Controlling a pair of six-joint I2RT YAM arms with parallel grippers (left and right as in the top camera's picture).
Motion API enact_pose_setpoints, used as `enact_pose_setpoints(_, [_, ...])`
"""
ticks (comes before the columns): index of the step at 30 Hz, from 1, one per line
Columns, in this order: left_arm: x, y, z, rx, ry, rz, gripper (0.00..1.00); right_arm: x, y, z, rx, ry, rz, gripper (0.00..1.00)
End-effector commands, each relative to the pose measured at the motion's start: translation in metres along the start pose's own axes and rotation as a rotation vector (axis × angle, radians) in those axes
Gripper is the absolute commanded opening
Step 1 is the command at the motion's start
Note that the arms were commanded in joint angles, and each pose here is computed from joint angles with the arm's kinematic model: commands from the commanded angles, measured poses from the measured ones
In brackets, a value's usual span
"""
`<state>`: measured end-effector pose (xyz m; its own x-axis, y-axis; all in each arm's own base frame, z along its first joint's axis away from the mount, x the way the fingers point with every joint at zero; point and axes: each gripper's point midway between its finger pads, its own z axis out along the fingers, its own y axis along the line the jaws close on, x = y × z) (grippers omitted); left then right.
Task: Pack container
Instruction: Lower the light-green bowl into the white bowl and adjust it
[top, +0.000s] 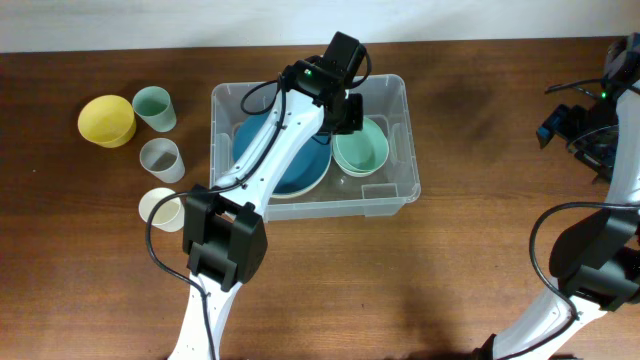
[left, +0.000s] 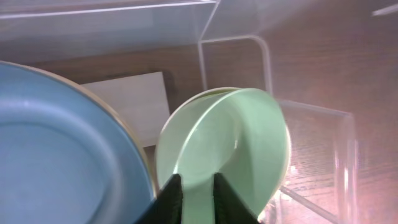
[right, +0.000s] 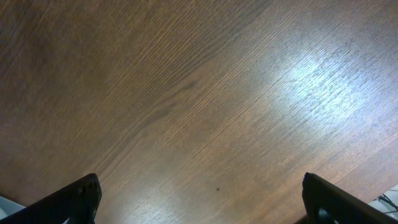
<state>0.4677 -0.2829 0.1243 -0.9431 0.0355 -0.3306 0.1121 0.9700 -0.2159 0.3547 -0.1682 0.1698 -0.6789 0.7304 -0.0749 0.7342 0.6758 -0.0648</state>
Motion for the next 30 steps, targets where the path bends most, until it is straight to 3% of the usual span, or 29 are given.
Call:
enact_pose_setpoints(1, [-0.002, 0.004, 0.003, -0.031, -0.009, 0.009, 0.09, -0.001, -0.004, 0.002, 0.017, 0.000, 0.010, 0.99])
enact_pose_setpoints(5, [-0.004, 0.014, 0.002, -0.085, -0.025, 0.009, 0.01, -0.001, -0.004, 0.002, 0.017, -0.001, 0.010, 0.99])
enact_pose_setpoints(20, [0.012, 0.008, 0.018, -0.088, 0.035, 0.063, 0.01, -0.001, -0.004, 0.002, 0.017, -0.001, 0.010, 0.99])
enact_pose_setpoints(30, [0.003, 0.005, 0.018, -0.076, -0.001, 0.077, 0.00, -0.001, -0.004, 0.002, 0.017, -0.001, 0.010, 0.99])
